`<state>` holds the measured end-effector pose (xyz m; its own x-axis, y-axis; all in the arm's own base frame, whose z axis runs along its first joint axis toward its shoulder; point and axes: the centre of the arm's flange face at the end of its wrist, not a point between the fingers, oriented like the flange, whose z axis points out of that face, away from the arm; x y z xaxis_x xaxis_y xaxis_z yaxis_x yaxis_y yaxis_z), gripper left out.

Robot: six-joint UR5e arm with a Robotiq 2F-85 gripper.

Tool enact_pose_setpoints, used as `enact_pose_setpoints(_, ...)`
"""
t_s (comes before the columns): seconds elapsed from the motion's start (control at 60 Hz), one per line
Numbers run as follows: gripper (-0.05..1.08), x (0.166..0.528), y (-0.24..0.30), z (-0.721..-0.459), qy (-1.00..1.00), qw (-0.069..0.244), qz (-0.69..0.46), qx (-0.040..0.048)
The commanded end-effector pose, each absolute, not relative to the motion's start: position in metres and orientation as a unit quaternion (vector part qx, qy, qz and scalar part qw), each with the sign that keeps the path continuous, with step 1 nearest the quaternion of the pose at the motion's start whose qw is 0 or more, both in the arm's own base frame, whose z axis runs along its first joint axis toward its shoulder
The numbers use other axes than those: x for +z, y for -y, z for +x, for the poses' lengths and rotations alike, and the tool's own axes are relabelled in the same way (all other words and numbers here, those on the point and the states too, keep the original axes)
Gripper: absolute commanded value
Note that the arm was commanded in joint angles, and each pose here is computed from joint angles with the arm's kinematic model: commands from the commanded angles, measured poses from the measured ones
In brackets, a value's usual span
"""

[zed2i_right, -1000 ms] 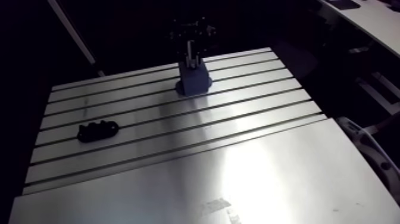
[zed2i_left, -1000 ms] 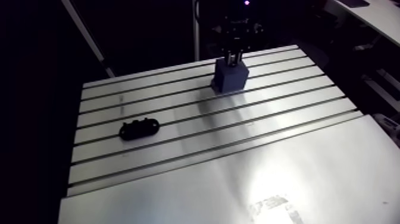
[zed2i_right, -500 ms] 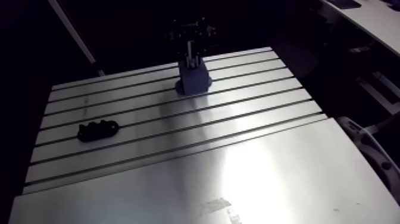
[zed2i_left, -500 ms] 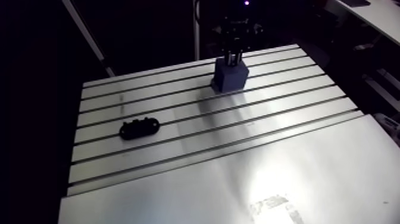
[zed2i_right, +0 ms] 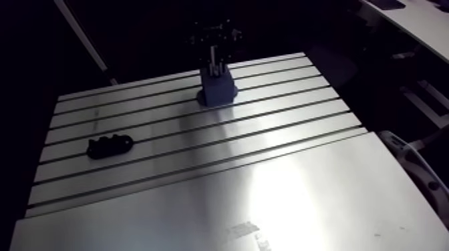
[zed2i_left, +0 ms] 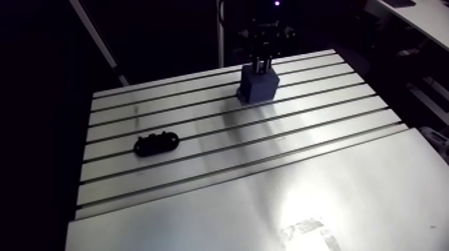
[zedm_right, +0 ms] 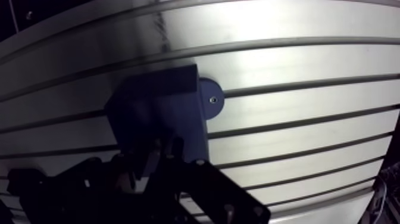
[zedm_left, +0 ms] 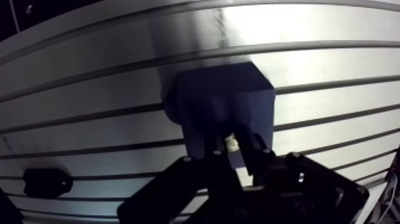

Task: Pick up the M10 bolt and insert it into the hex recess until seated.

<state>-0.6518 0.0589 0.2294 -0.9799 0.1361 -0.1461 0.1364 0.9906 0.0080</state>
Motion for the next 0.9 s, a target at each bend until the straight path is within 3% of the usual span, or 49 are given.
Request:
enact_pose_setpoints(0.017, 0.74, 0.2296, -0.0595, -0.6516, -0.995, 0.073, 0.069, -0.0012)
enact_pose_setpoints(0.9, 0.77, 0.2302, -0.0606, -0.652, -0.995, 0.072, 0.07, -0.0011)
